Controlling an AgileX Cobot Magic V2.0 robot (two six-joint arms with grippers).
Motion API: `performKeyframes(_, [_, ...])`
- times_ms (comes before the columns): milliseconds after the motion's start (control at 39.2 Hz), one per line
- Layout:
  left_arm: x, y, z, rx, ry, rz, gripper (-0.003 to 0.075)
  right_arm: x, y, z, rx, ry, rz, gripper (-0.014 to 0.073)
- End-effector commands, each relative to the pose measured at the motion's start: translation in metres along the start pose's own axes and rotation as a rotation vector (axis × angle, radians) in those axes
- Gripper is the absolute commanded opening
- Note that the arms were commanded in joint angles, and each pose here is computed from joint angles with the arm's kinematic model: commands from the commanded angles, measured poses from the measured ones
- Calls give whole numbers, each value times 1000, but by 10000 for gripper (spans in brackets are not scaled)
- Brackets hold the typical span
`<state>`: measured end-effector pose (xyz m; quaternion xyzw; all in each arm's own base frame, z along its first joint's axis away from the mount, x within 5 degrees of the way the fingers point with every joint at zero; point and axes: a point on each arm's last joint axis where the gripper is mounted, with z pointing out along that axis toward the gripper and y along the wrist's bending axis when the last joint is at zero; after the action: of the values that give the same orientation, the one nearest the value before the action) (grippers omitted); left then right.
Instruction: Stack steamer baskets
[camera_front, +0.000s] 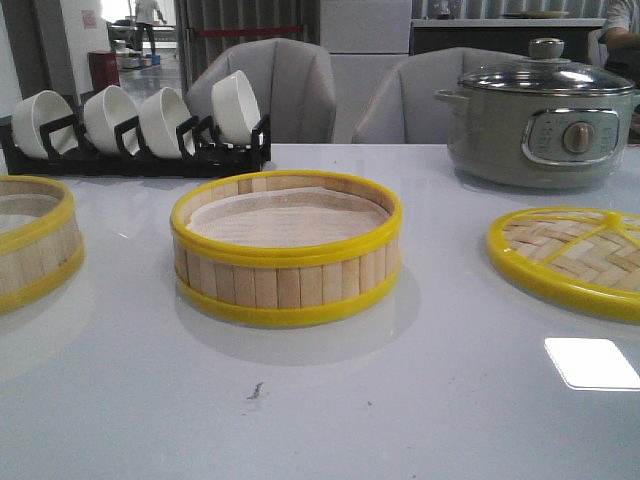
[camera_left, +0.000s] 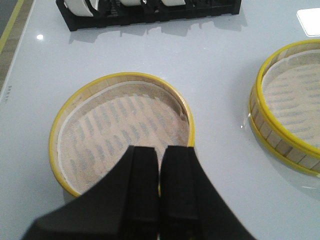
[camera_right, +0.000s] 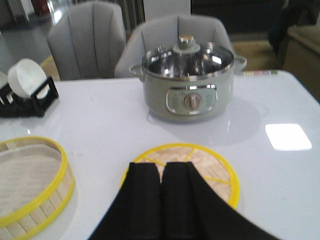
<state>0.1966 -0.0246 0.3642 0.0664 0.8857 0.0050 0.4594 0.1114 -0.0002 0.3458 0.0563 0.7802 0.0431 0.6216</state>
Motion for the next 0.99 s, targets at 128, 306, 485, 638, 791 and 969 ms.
performKeyframes(128, [-14,0,-9,-1,-98,8,85,-26,3,47,23,120,-23,69])
performKeyframes(306, [-17,0,-9,5,-132,5,85,-21,3,66,27,154,-24,69])
performKeyframes(485, [-18,-1,-9,12,-134,-4,85,-19,3,75,24,169,-6,69])
performKeyframes(638, [-17,-2,-9,23,-126,-19,86,-17,4,75,15,193,86,83])
performKeyframes(791, [-17,-2,-9,22,-129,-17,217,-19,3,75,25,175,43,280])
performKeyframes(969, [-23,-3,-5,26,-182,-19,534,-24,3,76,18,116,37,415])
